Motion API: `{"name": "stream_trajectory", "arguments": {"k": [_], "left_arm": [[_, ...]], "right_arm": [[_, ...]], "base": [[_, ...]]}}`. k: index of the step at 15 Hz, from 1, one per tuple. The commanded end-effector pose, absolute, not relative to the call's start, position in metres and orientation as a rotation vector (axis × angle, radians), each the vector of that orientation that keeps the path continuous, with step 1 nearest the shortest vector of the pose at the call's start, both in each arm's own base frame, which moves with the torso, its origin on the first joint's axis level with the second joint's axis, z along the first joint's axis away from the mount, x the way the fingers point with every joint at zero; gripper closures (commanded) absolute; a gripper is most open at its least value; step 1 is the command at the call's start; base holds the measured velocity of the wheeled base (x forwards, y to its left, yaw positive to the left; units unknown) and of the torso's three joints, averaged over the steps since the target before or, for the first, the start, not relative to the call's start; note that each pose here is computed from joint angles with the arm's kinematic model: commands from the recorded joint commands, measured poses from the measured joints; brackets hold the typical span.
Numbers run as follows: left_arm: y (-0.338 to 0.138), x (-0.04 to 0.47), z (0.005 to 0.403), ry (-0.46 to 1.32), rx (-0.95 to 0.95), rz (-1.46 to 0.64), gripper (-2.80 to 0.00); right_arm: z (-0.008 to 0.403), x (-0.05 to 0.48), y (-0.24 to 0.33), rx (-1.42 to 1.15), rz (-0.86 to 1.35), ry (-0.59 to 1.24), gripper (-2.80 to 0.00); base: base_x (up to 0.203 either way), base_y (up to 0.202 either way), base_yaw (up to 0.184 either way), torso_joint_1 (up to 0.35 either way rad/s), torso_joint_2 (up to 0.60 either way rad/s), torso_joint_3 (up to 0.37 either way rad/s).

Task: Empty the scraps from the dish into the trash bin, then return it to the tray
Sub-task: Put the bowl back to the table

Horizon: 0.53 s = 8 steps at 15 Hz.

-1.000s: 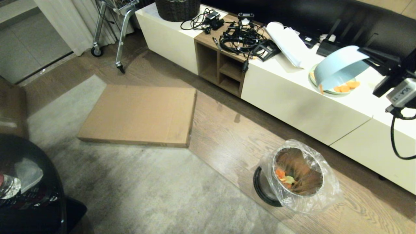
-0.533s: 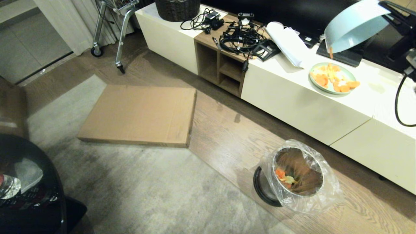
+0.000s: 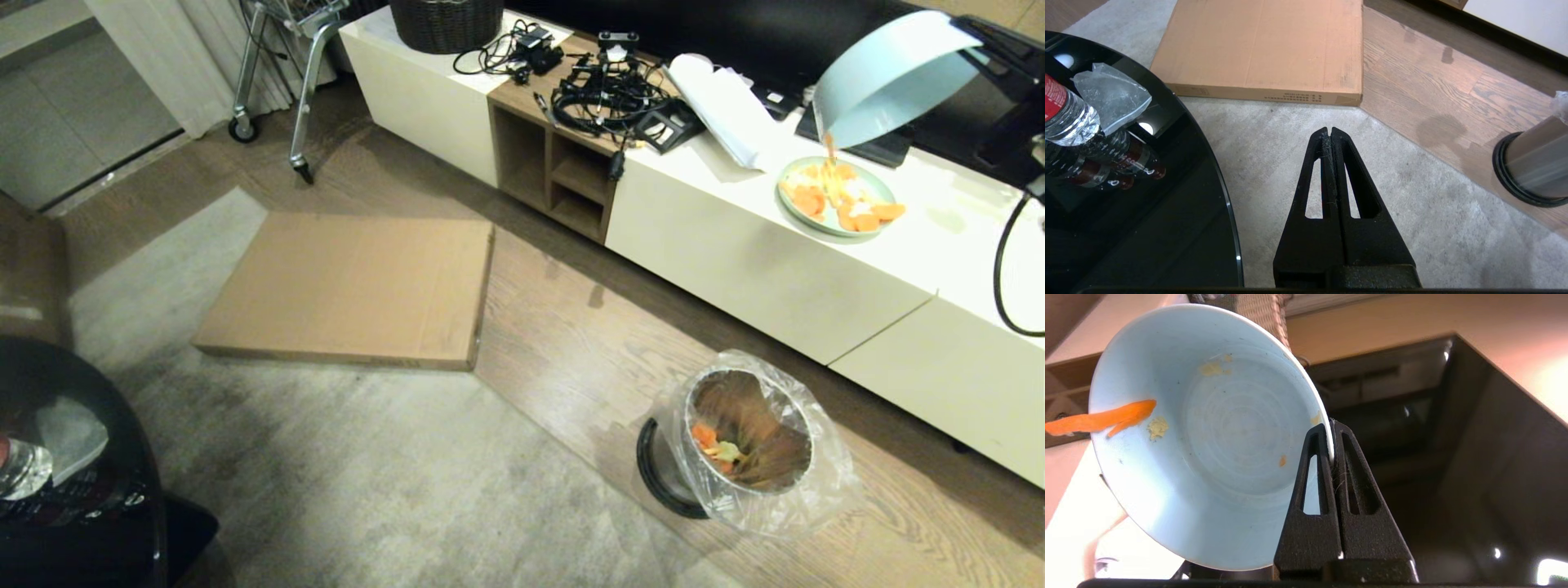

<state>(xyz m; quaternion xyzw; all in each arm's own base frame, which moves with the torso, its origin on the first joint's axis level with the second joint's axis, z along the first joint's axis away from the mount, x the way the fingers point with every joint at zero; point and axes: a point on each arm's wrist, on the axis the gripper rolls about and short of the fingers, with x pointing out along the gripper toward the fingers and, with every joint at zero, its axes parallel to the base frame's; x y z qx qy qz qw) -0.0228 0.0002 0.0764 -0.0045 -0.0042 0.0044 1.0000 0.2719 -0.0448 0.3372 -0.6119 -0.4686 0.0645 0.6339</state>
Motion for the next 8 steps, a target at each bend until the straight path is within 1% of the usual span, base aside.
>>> {"name": "stream_trajectory", "arguments": {"k": [1, 5, 8], "left_arm": [[0.000, -0.023, 0.076, -0.009, -0.009, 0.009, 0.00], [0.000, -0.023, 0.076, -0.009, -0.009, 0.009, 0.00], [0.000, -0.023, 0.076, -0.009, -0.009, 0.009, 0.00]], "right_arm": [[0.356, 0.260, -0.042, -1.421, 0.071, -1.154, 0.00], [0.369, 0.261, -0.041, -1.318, -0.004, -1.164, 0.00], [0.366, 0.264, -0.042, -1.285, 0.004, -1.146, 0.00]], "base": [[0.000, 0.000, 0.000, 0.000, 0.00, 0.000], [0.000, 0.000, 0.000, 0.000, 0.00, 0.000], [0.000, 0.000, 0.000, 0.000, 0.00, 0.000]]}}
